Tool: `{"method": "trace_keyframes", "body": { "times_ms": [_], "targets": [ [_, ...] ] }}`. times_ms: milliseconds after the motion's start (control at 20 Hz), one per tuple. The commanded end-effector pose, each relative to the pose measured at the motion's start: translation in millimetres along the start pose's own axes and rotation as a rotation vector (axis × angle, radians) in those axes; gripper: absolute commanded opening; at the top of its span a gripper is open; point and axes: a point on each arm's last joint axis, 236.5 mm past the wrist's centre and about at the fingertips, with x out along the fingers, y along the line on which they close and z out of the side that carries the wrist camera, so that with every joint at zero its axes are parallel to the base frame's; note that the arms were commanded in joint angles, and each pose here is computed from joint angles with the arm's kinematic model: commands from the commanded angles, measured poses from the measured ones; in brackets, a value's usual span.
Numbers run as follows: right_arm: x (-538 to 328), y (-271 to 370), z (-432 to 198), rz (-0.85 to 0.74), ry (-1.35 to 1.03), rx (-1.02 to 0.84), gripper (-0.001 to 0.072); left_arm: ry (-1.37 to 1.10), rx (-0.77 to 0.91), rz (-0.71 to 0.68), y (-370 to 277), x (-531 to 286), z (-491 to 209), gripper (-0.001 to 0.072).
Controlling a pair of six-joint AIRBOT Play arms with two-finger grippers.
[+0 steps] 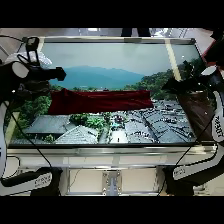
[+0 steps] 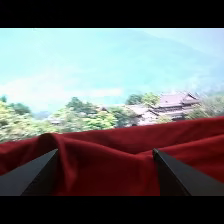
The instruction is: Fold the shirts.
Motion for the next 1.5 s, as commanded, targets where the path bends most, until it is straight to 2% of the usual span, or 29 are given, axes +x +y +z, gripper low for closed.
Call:
{"method": "trace_keyframes", "body": {
  "times_ms": [0,250,450,1050,1200,1300,1350,1450],
  "targets": [
    [17,-9,-5,0.075,0.042,0.023,0.0488,0.119,0.075,-0.085,-48,34,-13,0.0649],
    [51,-21,-21,0.125,0.130,0.058,0.0504,0.251,0.141,-0.154,-92,86,-42,0.0649],
    [69,-15,-32,0.188,0.189,0.060,0.0504,0.298,0.139,-0.161,-94,88,-54,0.0649],
    [113,20,-36,0.187,0.202,-0.018,0.0499,0.337,0.141,-0.166,-94,85,-63,0.0649],
    [120,33,-41,0.191,0.216,-0.042,0.0394,0.338,0.141,-0.166,-94,85,-63,0.0649],
    [125,42,-44,0.197,0.224,-0.057,0.0186,0.338,0.141,-0.166,-94,85,-63,0.0649],
    [126,47,-44,0.204,0.222,-0.060,0.0040,0.338,0.141,-0.166,-94,85,-63,0.0649],
    [123,66,-41,0.273,0.214,-0.038,0.0013,0.338,0.141,-0.166,-94,85,-63,0.0649]
  ]
}}
